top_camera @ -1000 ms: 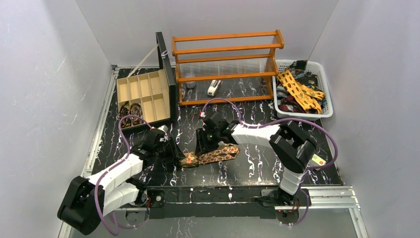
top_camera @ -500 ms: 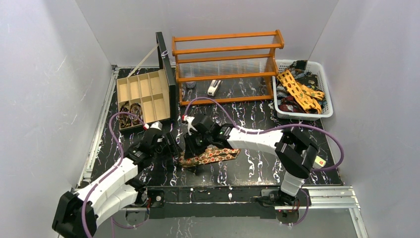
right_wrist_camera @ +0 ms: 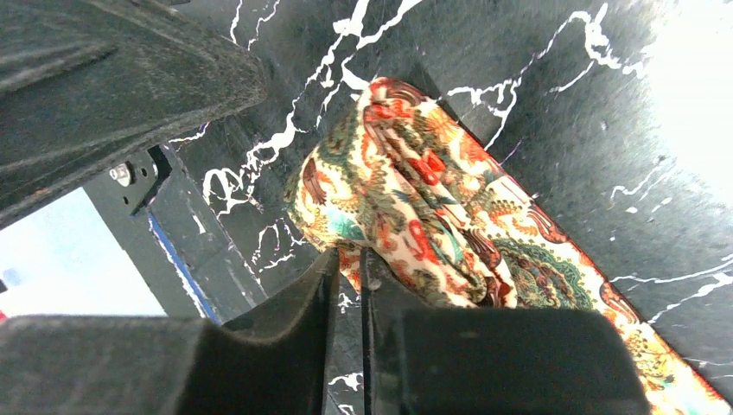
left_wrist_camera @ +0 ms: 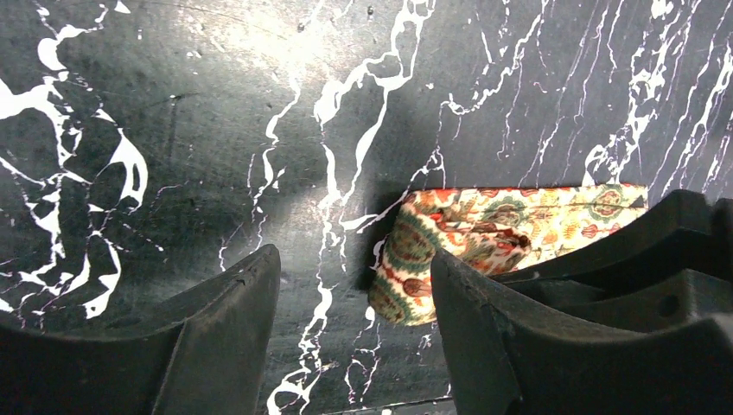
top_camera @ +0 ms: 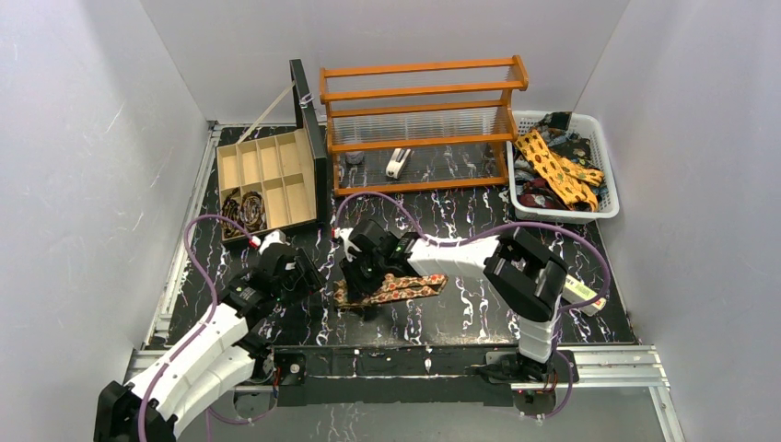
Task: Roll the ties
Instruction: Roll the tie at the center of the board.
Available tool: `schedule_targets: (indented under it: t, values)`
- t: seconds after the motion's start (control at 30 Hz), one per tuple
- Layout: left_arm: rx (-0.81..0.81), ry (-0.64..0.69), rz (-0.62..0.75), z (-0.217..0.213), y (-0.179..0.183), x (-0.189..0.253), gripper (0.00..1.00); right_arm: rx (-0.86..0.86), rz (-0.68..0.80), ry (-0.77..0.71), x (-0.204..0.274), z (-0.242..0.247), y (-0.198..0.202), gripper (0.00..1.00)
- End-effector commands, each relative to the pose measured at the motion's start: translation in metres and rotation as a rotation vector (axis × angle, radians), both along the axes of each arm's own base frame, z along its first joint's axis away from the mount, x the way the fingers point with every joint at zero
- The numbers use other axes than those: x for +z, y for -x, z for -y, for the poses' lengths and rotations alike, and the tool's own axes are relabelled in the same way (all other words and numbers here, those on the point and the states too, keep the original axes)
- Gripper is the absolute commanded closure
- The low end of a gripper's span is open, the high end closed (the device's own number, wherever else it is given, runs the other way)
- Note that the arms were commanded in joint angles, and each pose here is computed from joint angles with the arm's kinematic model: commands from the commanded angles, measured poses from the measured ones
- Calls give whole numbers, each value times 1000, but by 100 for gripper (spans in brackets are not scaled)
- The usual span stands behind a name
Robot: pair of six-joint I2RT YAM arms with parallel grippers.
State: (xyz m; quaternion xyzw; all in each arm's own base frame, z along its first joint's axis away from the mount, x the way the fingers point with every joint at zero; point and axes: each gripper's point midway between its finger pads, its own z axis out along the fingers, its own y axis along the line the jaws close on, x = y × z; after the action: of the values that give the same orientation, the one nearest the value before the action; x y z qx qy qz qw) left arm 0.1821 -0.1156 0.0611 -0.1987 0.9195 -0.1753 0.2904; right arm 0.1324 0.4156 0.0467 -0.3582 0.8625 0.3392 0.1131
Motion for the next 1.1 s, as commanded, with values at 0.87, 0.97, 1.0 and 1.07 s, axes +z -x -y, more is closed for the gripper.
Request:
schedule_targets:
  t: [0.87, 0.97, 1.0, 1.07]
  values:
    - [74, -67, 36, -20, -2, 19, 37, 592, 658, -170, 21, -11, -39, 1]
    - [73, -68, 33, -20, -2, 19, 37, 617, 682, -166, 12, -15, -44, 1]
    - [73, -67, 34, -19, -2, 19, 37, 626, 679, -170, 9, -17, -43, 1]
    - [71, -69, 34, -19, -3, 19, 37, 648, 670, -183, 3, -19, -40, 1]
